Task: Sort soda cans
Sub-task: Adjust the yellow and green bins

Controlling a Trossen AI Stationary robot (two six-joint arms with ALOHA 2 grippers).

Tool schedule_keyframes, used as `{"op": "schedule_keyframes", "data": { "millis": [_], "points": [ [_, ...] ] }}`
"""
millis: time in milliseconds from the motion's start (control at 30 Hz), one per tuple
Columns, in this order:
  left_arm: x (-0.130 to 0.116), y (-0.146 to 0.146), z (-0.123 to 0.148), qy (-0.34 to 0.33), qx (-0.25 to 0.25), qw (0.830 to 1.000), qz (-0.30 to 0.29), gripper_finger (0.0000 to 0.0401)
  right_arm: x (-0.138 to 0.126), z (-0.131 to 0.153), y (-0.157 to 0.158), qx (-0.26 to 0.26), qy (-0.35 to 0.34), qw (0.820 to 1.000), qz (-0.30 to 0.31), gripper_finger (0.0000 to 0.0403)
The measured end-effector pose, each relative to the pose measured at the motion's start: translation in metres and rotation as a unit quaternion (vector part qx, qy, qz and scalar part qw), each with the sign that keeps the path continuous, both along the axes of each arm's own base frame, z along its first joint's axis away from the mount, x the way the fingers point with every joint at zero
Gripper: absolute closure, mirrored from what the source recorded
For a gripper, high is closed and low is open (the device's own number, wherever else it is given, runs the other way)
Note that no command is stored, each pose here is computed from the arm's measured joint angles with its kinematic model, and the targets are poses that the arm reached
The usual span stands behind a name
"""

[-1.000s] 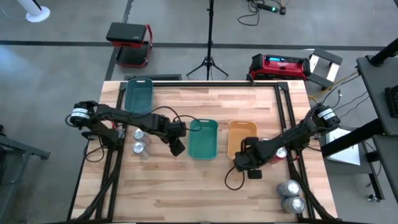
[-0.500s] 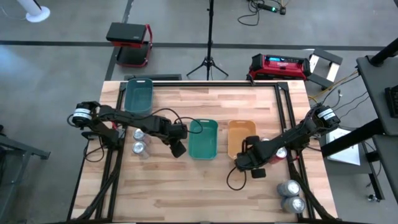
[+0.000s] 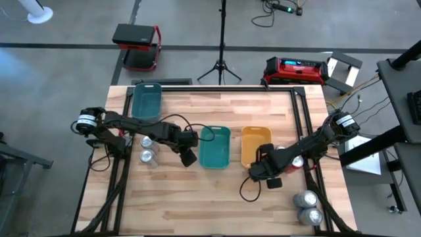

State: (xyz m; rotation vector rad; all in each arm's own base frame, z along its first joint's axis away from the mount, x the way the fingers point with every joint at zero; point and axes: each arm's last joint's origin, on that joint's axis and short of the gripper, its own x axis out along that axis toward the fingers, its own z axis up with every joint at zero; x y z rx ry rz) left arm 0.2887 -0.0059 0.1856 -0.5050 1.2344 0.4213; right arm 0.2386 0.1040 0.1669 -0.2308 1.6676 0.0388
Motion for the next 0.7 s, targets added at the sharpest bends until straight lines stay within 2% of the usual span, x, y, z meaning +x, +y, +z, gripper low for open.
{"op": "schedule_keyframes", "data": {
  "millis": [167,300,467,700],
  "points": [
    [0.000,-0.005,0.000,-0.003,0.001,1.000,-0.009,0.0259,-0.002,0.000,0.005,0.002,0.004,0.999,0.038,0.0225],
    [0.000,-0.018,0.000,-0.004,0.012,0.999,-0.031,0.0259,-0.001,0.003,0.008,-0.008,-0.006,0.999,0.043,0.0219],
    [-0.002,-0.036,0.001,-0.010,0.023,0.998,-0.049,0.0259,0.004,0.011,0.015,0.004,-0.021,0.998,0.052,0.0211],
    [0.009,-0.047,0.006,-0.080,0.019,0.994,-0.069,0.0259,0.000,0.014,0.020,0.013,-0.008,0.998,0.055,0.0212]
  ]
}}
